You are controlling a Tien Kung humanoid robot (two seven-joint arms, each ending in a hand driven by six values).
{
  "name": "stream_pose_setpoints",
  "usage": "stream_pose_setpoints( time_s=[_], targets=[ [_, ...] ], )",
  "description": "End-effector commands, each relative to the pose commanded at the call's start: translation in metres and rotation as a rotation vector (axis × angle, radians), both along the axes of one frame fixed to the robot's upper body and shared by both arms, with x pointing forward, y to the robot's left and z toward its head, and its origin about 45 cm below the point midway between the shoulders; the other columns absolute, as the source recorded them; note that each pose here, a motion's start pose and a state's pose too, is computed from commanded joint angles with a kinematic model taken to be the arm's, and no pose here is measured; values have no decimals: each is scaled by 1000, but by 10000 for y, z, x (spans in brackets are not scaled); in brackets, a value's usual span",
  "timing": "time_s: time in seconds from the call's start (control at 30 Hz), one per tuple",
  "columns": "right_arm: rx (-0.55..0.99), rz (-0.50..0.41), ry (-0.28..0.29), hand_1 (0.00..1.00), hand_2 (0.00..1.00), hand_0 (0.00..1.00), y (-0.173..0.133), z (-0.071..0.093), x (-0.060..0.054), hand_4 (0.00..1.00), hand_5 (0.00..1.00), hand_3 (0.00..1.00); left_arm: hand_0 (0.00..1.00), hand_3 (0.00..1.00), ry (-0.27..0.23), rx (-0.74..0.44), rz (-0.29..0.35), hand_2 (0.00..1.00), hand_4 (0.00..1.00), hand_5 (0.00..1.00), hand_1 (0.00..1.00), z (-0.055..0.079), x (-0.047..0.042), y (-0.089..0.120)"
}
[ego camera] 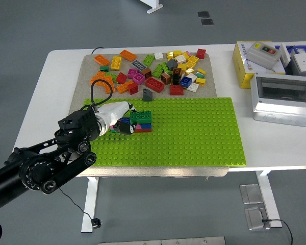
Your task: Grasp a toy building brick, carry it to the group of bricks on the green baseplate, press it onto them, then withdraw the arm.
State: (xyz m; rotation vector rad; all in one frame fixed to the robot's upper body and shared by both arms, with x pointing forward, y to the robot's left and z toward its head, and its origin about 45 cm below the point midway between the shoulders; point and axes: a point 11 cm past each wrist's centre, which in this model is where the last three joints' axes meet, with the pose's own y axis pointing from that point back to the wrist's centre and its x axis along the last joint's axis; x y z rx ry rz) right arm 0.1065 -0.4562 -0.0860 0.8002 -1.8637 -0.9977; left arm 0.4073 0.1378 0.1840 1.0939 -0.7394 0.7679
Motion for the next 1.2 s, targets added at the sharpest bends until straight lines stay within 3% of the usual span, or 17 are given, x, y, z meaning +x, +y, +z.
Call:
stream_pose_setpoints(
  time_s=[1.07, 1.1, 1.2],
  targets=[
    [1, 4, 4, 637, 633, 683, 7, -4, -3, 356, 797, 669, 998, 830, 10, -2, -12, 994, 558, 269, 977, 0, -2, -4],
    [1, 3, 3, 637, 633, 682, 7, -4, -2, 356, 797, 669, 998, 840, 10, -2, -13, 997, 612, 293, 978, 4, -1, -4],
    [1, 2, 3, 637, 633, 682, 5, -2, -1, 356, 797, 669, 998, 840, 8, -2, -13, 997, 612, 293, 978, 14, 3, -4]
  ],
)
